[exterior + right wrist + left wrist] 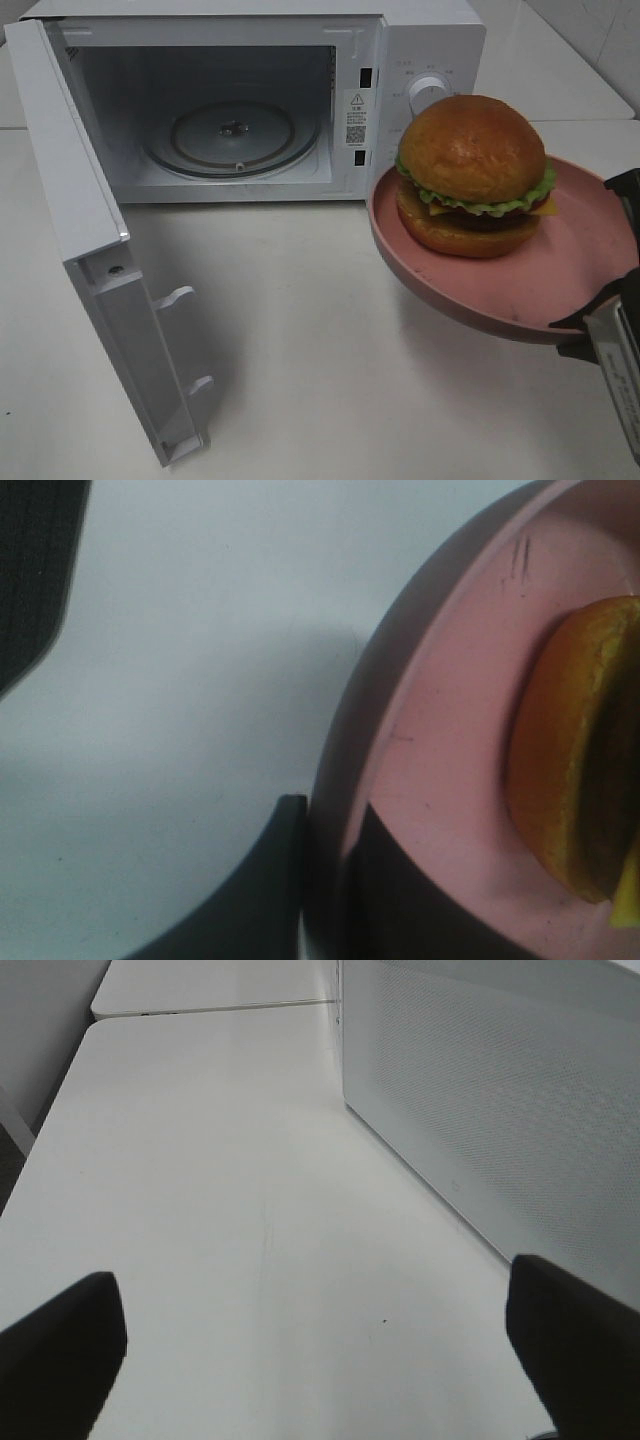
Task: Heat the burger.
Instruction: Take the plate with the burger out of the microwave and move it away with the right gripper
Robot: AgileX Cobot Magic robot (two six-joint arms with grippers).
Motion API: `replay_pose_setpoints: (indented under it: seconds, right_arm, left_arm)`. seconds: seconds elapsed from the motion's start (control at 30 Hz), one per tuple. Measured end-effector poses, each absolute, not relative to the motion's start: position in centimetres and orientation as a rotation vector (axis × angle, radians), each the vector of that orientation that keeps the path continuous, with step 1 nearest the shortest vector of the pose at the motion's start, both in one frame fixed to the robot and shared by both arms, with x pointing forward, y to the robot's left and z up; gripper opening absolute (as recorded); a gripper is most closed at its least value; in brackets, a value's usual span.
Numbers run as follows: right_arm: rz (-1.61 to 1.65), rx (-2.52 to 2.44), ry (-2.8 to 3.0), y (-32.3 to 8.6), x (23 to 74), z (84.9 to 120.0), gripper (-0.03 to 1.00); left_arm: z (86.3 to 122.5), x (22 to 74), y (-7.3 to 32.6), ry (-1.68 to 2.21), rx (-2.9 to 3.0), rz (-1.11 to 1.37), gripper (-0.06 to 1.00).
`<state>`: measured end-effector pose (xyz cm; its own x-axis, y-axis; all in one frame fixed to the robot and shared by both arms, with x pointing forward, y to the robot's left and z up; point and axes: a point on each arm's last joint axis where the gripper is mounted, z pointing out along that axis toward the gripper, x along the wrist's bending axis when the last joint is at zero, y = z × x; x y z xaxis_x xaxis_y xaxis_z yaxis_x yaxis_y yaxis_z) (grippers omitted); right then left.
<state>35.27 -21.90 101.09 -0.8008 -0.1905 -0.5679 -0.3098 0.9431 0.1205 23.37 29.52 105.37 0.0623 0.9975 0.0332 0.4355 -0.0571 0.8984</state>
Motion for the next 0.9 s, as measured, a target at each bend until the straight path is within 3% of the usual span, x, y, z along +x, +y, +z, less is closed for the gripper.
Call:
replay_pose_setpoints:
  seconds: [0.9]
  right_arm:
    - [0.041, 0.356, 2.481, -24.9, 36.0, 101.1, 0.08]
  left_arm:
    - [105.4, 23.4, 29.5, 1.468, 1.595, 0.955, 0.97]
